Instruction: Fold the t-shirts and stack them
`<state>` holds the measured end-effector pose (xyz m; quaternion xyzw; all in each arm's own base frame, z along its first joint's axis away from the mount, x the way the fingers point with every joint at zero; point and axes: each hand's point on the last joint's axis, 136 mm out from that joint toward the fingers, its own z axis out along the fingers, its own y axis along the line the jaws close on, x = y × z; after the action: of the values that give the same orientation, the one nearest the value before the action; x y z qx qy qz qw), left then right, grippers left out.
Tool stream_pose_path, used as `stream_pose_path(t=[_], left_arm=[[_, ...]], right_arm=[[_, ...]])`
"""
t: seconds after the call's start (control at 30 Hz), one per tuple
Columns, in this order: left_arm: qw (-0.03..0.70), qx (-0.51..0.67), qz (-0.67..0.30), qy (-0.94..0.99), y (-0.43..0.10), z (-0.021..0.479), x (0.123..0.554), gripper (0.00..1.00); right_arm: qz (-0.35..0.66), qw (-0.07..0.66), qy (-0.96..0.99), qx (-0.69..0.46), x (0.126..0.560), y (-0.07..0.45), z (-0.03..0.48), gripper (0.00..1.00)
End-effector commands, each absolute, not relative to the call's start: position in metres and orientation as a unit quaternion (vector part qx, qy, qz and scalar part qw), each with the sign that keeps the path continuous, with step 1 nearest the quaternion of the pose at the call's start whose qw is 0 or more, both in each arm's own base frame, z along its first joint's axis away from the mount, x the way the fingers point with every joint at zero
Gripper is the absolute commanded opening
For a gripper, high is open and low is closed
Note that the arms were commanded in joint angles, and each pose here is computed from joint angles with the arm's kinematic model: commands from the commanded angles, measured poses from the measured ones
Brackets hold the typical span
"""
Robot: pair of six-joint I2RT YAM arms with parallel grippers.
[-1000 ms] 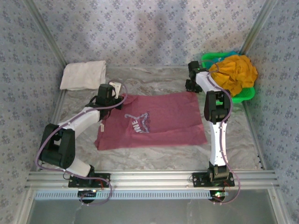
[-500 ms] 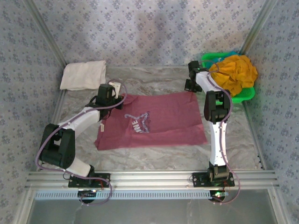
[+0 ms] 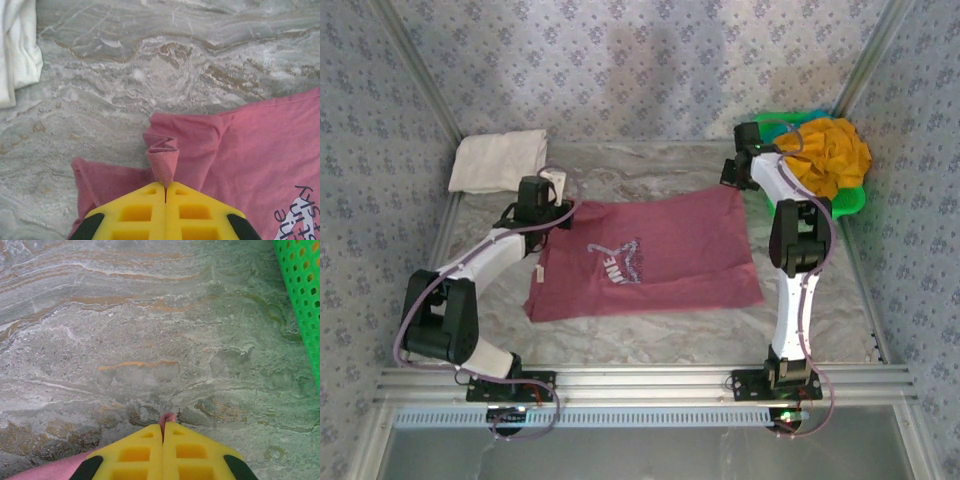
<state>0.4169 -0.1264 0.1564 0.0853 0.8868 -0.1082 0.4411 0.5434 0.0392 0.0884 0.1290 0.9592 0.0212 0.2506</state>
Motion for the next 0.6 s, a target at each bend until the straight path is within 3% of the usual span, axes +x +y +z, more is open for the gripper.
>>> stream_pose_path(t=[0.0, 0.27, 0.57], left_arm=[[0.48, 0.098, -0.103, 0.866, -0.126, 0.193, 0.424, 0.0], [0.471, 0.082, -0.07, 0.875, -0.105, 0.174, 0.414, 0.0], [0.488, 0.071, -0.065, 0.867, -0.097, 0.192, 0.412, 0.0]], right_arm=[[0.028, 0.262, 0.954, 0.143, 0.54, 0.033, 0.094, 0.0], [0.031, 0.306, 0.938, 0.159, 0.537, 0.021, 0.1, 0.0], [0.05, 0.359, 0.92, 0.146, 0.534, 0.027, 0.127, 0.0]])
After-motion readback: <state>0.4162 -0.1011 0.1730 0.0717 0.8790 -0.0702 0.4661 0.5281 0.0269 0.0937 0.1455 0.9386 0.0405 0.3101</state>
